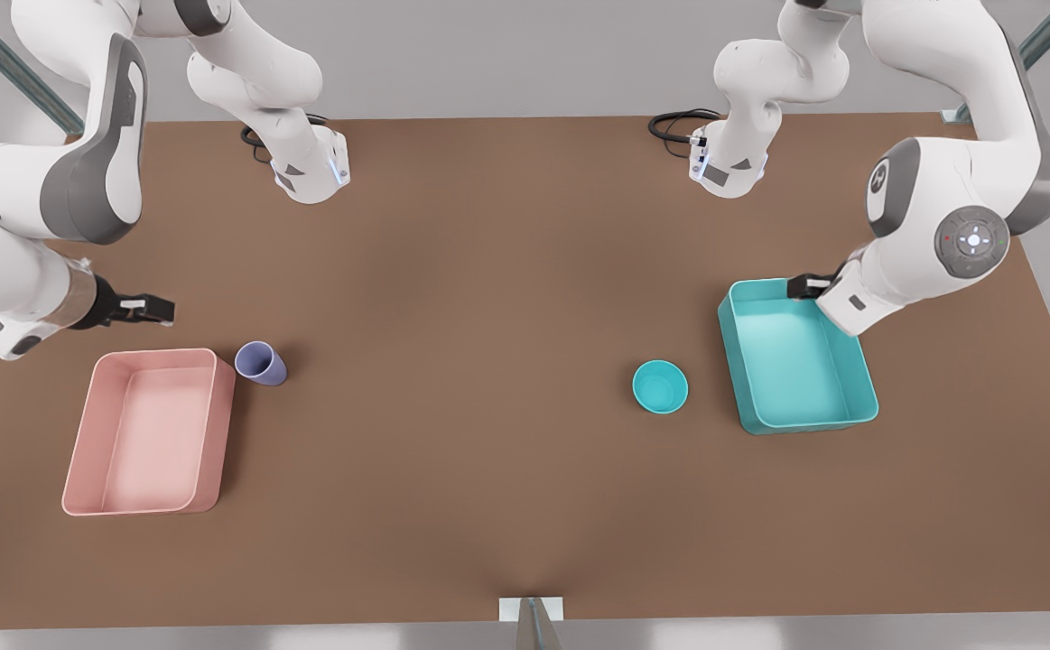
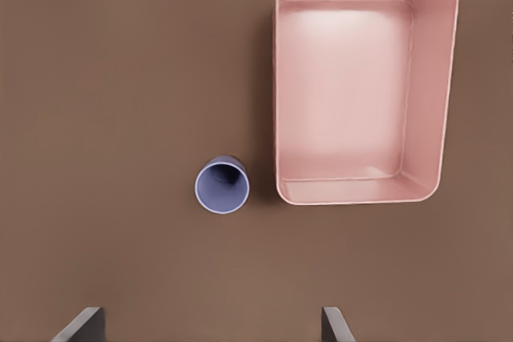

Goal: Put the bowls and cups in different boxes

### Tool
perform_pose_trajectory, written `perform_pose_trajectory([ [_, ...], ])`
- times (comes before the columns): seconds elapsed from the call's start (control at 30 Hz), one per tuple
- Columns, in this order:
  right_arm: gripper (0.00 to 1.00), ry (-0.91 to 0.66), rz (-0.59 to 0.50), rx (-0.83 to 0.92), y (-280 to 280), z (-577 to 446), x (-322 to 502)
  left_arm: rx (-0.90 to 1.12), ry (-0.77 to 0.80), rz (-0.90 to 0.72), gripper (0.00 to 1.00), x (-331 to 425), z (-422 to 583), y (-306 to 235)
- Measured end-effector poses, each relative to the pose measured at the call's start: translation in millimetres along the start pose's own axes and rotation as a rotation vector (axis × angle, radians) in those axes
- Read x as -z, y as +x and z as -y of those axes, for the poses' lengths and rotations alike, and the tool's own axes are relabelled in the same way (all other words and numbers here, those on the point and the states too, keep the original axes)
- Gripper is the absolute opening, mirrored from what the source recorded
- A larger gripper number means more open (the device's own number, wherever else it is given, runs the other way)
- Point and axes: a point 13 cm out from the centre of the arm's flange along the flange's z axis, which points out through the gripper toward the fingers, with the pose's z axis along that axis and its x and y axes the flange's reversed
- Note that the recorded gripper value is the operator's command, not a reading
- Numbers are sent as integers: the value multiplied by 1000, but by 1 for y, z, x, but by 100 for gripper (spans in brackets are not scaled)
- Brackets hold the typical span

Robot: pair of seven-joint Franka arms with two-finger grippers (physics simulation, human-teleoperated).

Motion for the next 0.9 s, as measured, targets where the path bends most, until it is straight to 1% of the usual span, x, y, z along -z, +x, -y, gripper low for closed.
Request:
perform_pose_trajectory([
  [0.07, 100, 1, 13, 2, -3, 0, 2, 0, 0, 9, 100, -2, 1, -5],
  [0.1, 100, -1, -8, 9, -3, -5, -9, -1, 1, 4, 100, -7, 4, -10],
  [0.13, 100, 0, -58, 35, -2, -22, -35, -12, 12, -6, 100, -18, 15, -24],
  [0.17, 100, 10, -103, 86, -3, -58, -63, -51, 8, -10, 100, -32, 44, -51],
  [0.23, 100, 19, -158, 164, -2, -120, -111, -196, -61, -10, 100, -72, 148, -98],
  [0.33, 100, -11, -190, 113, -7, -116, -166, -300, -120, 24, 100, -135, 233, -137],
  [0.43, 100, -30, -177, 51, -14, -100, -198, -354, -181, 103, 100, -171, 269, -155],
  [0.57, 100, -36, -115, 20, -21, -97, -232, -350, -244, 79, 100, -232, 258, -144],
  [0.67, 100, -36, -81, 1, -25, -91, -249, -321, -268, 48, 100, -260, 242, -128],
  [0.8, 100, -37, -80, -26, -20, -79, -273, -290, -268, 43, 100, -284, 241, -124],
  [0.9, 100, -35, -108, -32, -10, -78, -297, -272, -257, 61, 100, -295, 246, -128],
])
